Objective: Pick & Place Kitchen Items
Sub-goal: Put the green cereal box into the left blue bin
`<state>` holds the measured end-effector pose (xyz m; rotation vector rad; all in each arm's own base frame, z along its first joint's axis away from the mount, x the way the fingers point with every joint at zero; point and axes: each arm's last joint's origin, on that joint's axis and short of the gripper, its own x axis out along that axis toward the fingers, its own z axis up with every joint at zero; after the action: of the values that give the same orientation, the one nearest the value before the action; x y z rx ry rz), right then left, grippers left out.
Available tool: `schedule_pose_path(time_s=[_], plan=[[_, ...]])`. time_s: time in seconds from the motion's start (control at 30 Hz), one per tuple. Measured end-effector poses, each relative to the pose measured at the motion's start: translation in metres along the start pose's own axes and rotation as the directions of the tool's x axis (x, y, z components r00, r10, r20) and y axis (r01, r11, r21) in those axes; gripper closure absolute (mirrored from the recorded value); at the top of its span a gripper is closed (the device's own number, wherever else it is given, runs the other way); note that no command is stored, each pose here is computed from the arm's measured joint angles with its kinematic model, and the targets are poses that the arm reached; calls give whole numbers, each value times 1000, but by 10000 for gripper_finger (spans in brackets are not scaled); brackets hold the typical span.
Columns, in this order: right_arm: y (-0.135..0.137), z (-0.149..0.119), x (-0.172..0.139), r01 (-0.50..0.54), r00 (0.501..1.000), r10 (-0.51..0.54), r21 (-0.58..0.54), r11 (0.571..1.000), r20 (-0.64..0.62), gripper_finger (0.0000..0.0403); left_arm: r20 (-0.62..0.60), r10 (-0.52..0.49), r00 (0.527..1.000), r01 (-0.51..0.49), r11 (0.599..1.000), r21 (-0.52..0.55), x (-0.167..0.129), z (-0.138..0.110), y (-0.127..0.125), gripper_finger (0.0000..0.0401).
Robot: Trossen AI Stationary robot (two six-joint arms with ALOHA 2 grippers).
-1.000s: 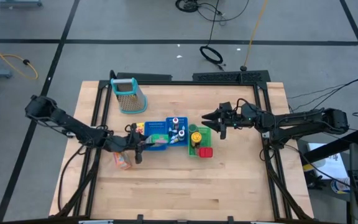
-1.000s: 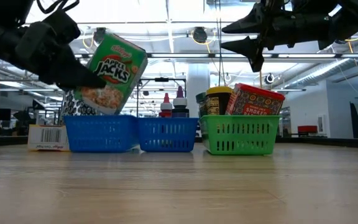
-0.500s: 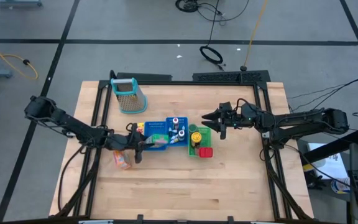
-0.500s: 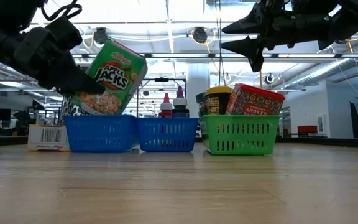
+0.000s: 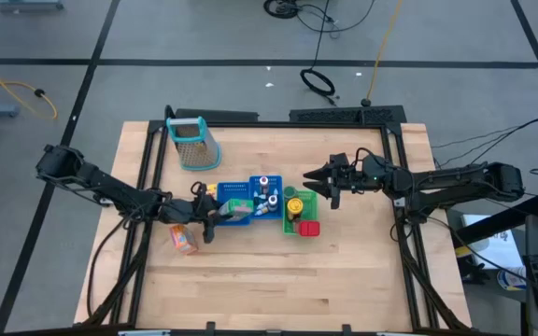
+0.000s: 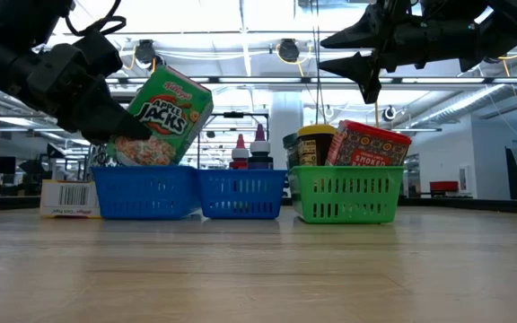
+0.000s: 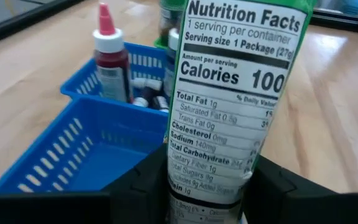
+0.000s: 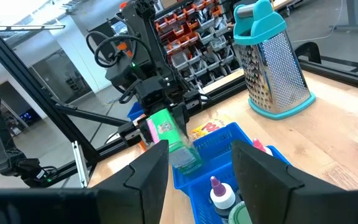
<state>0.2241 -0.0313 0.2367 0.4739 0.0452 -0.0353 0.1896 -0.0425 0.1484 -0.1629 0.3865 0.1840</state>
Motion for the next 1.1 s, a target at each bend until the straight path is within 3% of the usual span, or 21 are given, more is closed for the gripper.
schedule_pose_path(time_s=[0.43,0.73,1.1], plan=[[0,0,0,0,1000,0,0,1000,0,234,9,-4,1000,4,1000,-14,0,1,0,163],[0,0,0,0,1000,0,0,1000,0,234,154,-52,987,49,999,20,-1,16,-4,160],[0,0,0,0,1000,0,0,1000,0,234,133,-55,990,49,998,46,-1,14,-4,160]])
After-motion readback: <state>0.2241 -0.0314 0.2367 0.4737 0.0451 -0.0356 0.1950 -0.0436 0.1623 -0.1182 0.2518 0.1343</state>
